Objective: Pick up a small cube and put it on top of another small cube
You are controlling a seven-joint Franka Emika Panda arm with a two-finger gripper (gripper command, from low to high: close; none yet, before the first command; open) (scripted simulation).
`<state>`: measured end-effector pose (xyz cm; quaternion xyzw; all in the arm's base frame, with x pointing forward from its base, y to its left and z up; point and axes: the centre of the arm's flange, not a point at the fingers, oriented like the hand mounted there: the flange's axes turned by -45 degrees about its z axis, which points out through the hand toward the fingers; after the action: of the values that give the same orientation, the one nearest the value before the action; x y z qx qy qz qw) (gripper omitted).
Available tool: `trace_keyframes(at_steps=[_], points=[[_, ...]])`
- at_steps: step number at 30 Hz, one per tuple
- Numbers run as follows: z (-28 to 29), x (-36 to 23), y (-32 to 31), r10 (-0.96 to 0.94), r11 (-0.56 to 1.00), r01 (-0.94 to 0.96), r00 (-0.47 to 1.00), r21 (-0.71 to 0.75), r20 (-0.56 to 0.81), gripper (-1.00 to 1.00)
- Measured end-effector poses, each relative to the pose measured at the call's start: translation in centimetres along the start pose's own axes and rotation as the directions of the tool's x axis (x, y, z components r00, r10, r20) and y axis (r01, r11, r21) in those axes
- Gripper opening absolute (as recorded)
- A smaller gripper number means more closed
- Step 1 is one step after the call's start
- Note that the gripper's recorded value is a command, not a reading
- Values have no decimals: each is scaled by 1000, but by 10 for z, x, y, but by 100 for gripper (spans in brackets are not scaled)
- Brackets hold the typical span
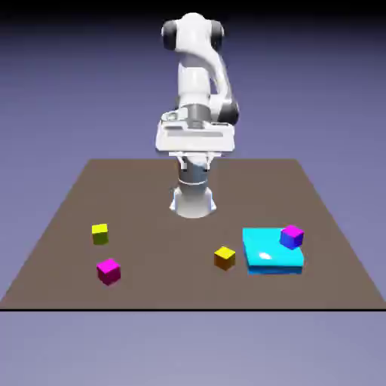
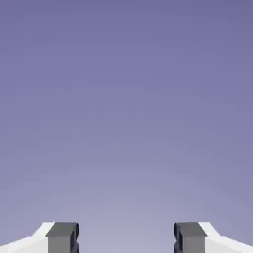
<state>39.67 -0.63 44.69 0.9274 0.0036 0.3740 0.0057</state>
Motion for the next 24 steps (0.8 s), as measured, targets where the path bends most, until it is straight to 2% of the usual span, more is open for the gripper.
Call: trace_keyframes(at_steps=[6, 12, 21, 24], points=[[64, -24, 59, 214, 974, -201, 967, -102, 137, 0], [120, -69, 122, 426, 896, -372, 874, -244, 233, 0], [183, -172, 215, 703, 692, -532, 650, -488, 289, 0], [195, -186, 223, 719, 675, -537, 632, -506, 288, 0]])
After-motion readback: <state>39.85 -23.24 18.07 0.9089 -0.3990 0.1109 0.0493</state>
